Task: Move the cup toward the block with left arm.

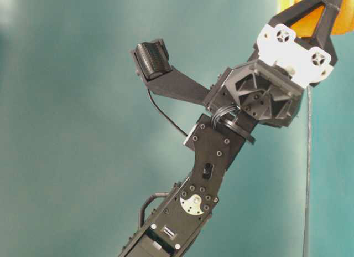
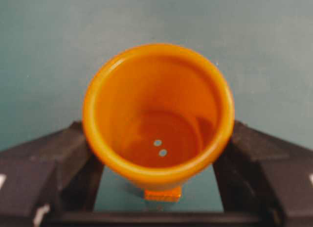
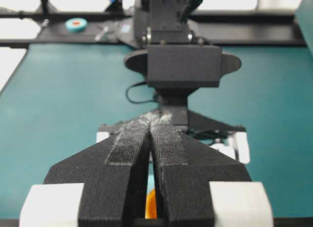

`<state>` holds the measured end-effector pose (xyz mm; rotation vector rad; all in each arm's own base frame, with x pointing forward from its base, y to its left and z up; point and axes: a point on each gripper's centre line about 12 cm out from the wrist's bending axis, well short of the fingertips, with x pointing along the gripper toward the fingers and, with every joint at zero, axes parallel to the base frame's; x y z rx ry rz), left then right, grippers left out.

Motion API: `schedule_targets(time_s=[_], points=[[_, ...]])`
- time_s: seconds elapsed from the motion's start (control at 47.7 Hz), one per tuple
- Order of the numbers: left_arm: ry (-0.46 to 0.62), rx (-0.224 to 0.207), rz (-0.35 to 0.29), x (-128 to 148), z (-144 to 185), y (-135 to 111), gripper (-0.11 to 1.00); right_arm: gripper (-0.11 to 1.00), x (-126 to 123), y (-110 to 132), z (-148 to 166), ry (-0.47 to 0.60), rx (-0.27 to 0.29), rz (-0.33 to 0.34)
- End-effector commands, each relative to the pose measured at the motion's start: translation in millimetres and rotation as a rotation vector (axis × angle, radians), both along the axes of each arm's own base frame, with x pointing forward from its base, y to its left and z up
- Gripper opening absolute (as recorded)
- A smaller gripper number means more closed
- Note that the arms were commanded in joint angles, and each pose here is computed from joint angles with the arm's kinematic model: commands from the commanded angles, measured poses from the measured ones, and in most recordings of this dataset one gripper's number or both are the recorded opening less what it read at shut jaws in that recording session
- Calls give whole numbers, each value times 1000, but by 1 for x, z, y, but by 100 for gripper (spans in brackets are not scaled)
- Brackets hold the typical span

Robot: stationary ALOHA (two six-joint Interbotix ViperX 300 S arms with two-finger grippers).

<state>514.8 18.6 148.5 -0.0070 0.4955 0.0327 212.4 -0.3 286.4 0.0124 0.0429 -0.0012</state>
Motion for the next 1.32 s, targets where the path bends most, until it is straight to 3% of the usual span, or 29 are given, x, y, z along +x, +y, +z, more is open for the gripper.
schedule_targets(time_s=[0.0,1.3], points=[[-52,3,-4,4,19,-1,61,0,2,0,11,-29,-3,2],[-51,3,-3,4,19,-1,61,0,2,0,10,-21,-6,2]])
